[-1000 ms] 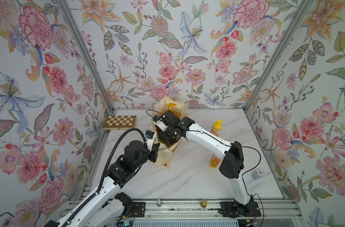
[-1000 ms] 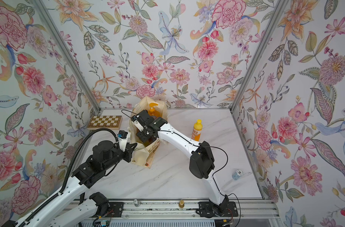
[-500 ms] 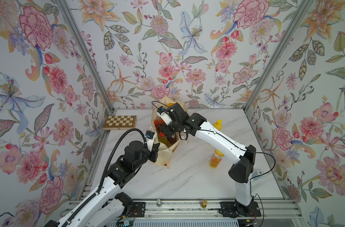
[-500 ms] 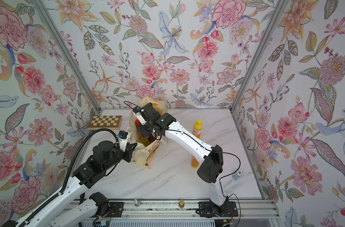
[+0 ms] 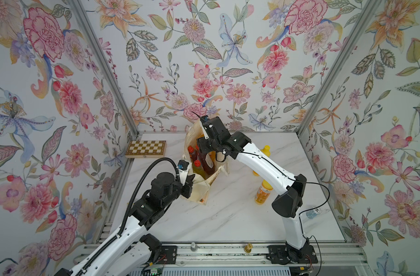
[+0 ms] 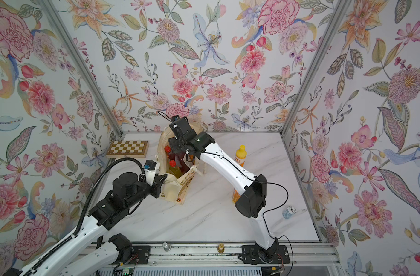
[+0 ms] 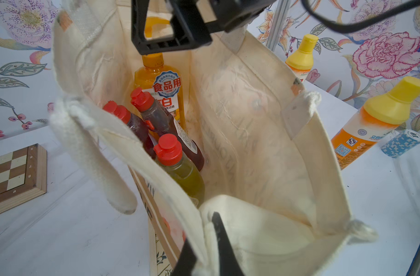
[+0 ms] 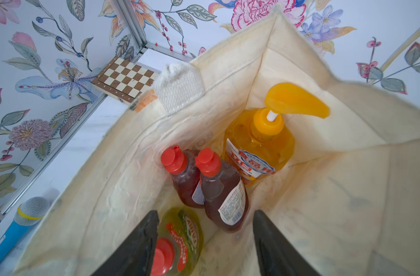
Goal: Pack dish soap into the shopping bag
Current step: Adjust the bottle of dish soap in the shopping bag.
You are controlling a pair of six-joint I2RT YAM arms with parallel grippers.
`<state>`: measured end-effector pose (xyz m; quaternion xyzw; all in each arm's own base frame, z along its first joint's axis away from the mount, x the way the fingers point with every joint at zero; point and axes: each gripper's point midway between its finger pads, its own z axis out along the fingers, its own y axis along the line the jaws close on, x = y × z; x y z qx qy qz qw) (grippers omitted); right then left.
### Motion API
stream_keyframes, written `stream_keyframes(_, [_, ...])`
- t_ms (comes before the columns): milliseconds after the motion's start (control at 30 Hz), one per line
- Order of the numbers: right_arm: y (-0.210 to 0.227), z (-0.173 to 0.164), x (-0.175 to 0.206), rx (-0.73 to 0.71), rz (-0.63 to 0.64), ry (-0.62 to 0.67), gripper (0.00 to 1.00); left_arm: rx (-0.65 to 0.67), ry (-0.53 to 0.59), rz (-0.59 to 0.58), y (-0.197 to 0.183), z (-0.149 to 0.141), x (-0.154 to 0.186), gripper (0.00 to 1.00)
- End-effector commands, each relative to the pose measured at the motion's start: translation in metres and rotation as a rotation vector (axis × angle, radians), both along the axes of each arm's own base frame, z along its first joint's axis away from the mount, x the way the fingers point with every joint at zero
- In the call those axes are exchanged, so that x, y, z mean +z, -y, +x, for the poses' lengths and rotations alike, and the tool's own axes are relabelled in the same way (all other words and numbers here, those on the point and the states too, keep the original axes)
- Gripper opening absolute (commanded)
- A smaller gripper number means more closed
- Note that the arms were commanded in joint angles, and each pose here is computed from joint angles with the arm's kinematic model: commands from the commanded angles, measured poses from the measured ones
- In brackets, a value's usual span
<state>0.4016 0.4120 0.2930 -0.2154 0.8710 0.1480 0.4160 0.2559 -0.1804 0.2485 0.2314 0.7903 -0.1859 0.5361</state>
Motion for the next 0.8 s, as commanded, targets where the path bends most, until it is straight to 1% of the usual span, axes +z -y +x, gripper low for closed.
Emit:
stream_keyframes(0, [-0.005, 0.012, -0.015, -0.070, -0.012, 0.004, 0.65, -0.087, 0.093, -0.030, 0.013, -0.007, 0.020, 0.00])
stream_keyframes(100, [-0.010, 0.018, -0.022, -0.093, -0.035, 0.026, 0.66, -0.099, 0.102, -0.035, 0.015, -0.009, 0.021, 0.00])
stream_keyframes(433, [-0.025, 0.033, -0.043, -0.114, -0.048, 0.030, 0.69, -0.119, 0.105, -0.038, 0.018, -0.010, 0.021, 0.00])
stream_keyframes(600, [-0.021, 0.039, -0.054, -0.135, -0.058, 0.015, 0.69, -0.121, 0.106, -0.043, 0.019, -0.010, 0.023, 0.00])
stream_keyframes(767, [-0.029, 0.038, -0.063, -0.114, -0.053, -0.003, 0.69, -0.124, 0.106, -0.047, 0.020, -0.010, 0.024, 0.00])
